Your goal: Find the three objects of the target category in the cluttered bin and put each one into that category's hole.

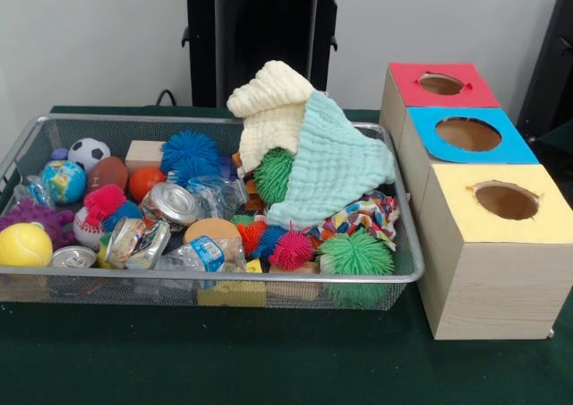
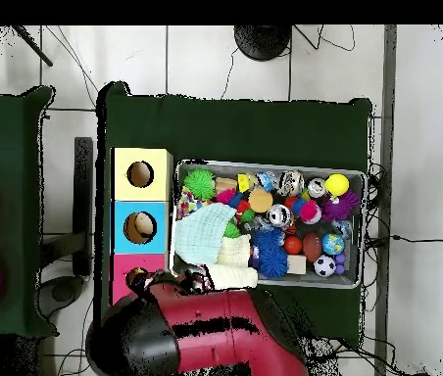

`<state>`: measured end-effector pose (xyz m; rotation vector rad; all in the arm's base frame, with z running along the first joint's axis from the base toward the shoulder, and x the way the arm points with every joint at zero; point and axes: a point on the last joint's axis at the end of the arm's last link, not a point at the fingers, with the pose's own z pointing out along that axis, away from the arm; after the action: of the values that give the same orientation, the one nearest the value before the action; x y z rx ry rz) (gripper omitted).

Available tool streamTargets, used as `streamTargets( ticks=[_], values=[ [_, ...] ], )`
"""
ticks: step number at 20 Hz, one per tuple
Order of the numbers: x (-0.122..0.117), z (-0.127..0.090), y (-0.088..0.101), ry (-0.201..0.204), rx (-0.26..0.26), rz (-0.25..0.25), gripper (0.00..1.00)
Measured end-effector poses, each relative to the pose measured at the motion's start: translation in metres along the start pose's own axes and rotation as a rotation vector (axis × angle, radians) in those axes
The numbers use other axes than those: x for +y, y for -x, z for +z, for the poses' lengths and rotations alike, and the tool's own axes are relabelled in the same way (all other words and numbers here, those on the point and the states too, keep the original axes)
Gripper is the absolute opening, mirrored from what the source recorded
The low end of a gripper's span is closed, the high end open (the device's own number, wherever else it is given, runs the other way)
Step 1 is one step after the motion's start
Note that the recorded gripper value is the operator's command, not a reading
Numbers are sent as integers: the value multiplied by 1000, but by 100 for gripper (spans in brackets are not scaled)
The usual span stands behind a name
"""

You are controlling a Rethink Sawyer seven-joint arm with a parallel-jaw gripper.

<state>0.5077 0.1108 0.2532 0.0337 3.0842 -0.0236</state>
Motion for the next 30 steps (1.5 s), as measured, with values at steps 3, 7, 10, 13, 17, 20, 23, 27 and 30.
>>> streamTargets(
  ticks=[3, 7, 10, 13, 17, 20, 23, 27, 30],
  values=[
    [10, 23, -1, 11, -7, -47, 100],
    [25, 58, -9, 30, -24, -118, 100],
    [34, 80, -17, 42, -38, -157, 100],
    [37, 95, -23, 48, -49, -180, 100],
    [38, 112, -30, 56, -56, -193, 100],
    [35, 121, -34, 59, -44, -186, 100],
    [28, 130, -41, 52, -18, -171, 100],
    [21, 136, -46, 38, 1, -155, 100],
    [18, 137, -47, 34, 4, -149, 100]
  ],
)
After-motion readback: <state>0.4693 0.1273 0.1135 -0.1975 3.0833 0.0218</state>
